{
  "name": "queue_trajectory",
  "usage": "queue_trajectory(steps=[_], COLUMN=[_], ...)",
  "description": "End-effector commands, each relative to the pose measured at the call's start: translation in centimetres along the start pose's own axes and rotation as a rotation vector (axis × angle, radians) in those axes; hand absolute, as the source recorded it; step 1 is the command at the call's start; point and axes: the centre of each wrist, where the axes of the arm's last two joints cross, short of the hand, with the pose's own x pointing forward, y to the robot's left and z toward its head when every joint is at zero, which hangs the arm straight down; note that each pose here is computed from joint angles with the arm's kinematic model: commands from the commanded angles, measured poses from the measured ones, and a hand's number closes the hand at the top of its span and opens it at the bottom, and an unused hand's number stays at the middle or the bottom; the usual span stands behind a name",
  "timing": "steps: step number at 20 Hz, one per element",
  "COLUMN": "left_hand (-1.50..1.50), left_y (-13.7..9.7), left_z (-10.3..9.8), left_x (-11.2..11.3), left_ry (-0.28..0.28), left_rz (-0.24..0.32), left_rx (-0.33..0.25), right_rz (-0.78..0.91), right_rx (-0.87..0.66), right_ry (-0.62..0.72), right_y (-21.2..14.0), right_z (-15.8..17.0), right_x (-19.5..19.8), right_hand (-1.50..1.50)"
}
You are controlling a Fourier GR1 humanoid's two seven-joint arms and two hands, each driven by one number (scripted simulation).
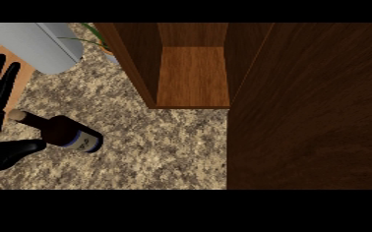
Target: Pick up the wine, place it into the cabinet and close the cabinet
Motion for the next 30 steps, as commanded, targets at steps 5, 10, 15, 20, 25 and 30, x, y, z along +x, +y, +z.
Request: queue_trajectory(steps=[5, 10, 15, 20, 25, 30], left_hand=[-1.5, -1.5, -1.5, -1.5, -1.5, -1.5], left_y=[2.8, 5.9, 7.1, 7.6, 9.0, 10.6], left_z=[2.3, 2.7, 0.8, 3.2, 3.5, 3.8], left_x=[-2.2, -2.2, -5.7, -7.1, -9.5, -11.2], left_ry=[0.018, 0.045, 0.078, 0.104, 0.113, 0.142], left_rz=[-0.032, -0.06, -0.059, -0.059, -0.105, -0.108], left_rx=[0.043, 0.06, 0.082, 0.075, 0.092, 0.077], right_rz=[0.004, 0.001, 0.005, -0.007, 0.004, -0.007], right_rx=[0.008, -0.002, 0.007, -0.02, 0.024, 0.025], right_ry=[-0.024, -0.017, -0.017, -0.024, -0.013, -0.016], right_y=[0.6, -0.7, 0.5, 0.7, 1.0, 1.7], right_z=[0.3, 0.1, -1.7, -0.9, -1.3, -0.2], right_x=[1.6, 2.3, 0.6, 0.2, 2.1, -0.2], right_hand=[-1.5, -1.5, -1.5, -1.5, -1.5, -1.5])
